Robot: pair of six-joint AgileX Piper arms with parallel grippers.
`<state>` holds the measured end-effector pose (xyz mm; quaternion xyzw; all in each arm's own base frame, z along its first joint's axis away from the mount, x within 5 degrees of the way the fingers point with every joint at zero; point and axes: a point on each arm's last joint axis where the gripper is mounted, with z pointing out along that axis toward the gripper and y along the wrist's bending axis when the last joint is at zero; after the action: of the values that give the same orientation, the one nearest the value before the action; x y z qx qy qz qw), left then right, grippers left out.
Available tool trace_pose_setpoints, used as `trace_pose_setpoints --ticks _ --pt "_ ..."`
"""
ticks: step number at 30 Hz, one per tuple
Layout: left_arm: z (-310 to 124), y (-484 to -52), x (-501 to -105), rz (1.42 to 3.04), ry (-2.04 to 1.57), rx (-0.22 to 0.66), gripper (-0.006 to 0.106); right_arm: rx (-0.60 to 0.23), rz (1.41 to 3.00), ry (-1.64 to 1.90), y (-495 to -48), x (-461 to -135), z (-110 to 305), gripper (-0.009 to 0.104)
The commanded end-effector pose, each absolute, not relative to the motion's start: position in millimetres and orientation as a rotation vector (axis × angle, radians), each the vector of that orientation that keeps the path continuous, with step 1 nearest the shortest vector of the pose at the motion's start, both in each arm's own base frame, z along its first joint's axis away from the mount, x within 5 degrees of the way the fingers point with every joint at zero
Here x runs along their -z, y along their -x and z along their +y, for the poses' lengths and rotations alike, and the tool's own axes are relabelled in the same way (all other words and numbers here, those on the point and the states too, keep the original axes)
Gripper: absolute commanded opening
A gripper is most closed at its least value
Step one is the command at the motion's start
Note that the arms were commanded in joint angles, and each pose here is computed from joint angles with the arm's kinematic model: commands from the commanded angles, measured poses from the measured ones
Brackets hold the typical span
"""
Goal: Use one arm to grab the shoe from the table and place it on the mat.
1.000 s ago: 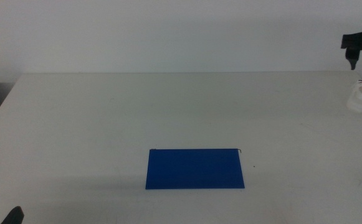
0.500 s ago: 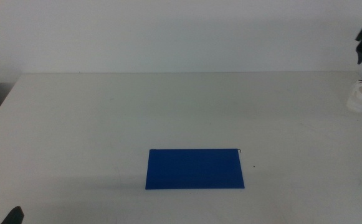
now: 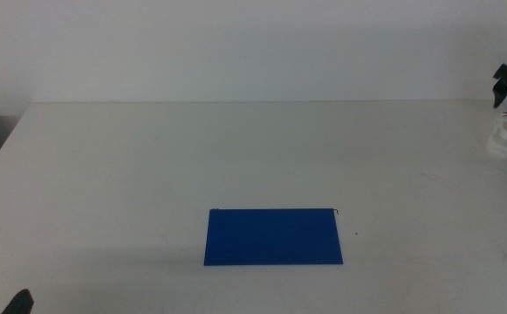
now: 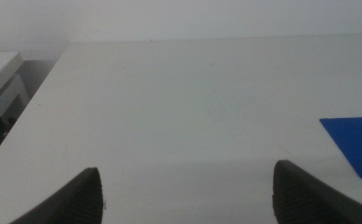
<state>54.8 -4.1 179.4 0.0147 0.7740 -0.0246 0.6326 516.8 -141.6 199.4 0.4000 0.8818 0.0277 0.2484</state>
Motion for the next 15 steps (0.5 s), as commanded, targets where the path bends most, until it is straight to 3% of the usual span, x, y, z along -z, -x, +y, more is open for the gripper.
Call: trace_pose_setpoints --ticks 1,11,15 --pt "-4 -55 -185 1.685 -0.021 0.065 0.094 -0.079 2.294 -1.032 -516 -241 -146 0.075" --pt "-4 -55 -185 1.685 -0.021 0.065 0.094 -0.085 2.322 -1.046 -526 -210 -145 0.069" --pt "-4 -55 -185 1.685 -0.021 0.065 0.094 -0.086 2.324 -1.047 -526 -208 -145 0.052"
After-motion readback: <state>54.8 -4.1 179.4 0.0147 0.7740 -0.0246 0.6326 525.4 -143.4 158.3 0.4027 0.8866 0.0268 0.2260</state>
